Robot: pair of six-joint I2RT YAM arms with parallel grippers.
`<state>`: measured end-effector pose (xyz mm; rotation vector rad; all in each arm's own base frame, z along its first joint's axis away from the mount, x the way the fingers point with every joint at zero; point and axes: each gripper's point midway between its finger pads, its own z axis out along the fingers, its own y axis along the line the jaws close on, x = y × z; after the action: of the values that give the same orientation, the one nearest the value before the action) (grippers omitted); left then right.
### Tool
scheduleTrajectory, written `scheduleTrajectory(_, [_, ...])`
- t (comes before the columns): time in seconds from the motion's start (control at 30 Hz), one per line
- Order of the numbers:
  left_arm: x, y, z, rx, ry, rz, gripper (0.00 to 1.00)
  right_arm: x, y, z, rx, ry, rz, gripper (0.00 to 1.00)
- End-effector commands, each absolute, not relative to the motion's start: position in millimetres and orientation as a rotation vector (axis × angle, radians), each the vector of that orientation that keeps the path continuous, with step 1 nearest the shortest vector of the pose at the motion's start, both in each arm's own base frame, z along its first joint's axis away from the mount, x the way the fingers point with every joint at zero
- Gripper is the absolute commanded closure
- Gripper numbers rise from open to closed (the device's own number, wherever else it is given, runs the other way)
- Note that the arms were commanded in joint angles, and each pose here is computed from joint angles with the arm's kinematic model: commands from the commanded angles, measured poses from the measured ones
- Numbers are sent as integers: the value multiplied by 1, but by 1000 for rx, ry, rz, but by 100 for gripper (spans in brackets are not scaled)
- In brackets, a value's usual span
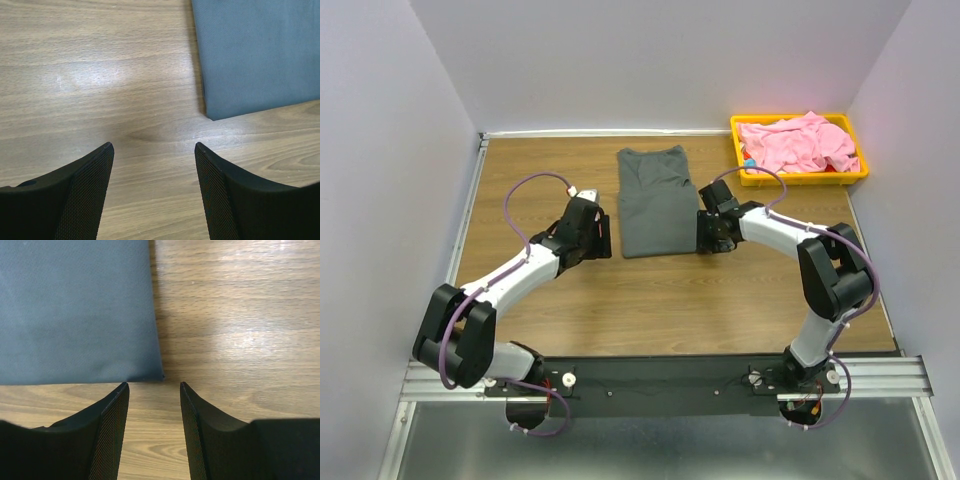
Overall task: Fold and stack the t-shirts
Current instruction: Fold the tshirt
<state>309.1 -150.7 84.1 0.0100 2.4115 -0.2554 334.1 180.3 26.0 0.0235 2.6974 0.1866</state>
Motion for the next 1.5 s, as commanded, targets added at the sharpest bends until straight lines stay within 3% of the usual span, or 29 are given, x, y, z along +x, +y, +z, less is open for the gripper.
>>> scheduleTrajectory(0.0, [310,-150,88,-3,2399,-237,27,343,174,31,68,2674,106,48])
scheduleTrajectory(0.33, [310,-166,84,60,2418,-250,27,354,181,21,77,2691,107,49])
scheduleTrajectory(0.73, [312,-178,79,107,2457,-237,28,296,149,-16,96,2851,-130,58])
scheduleTrajectory(1.03, [314,-193,70,113,2514,-237,28,277,144,-27,71,2896,-228,75])
scheduleTrajectory(1.17, [312,-195,61,101,2556,-218,28,275,147,-26,50,2900,-218,99])
scheduleTrajectory(1.47, [314,-200,43,89,2612,-192,28,277,154,-25,-6,2898,-201,99])
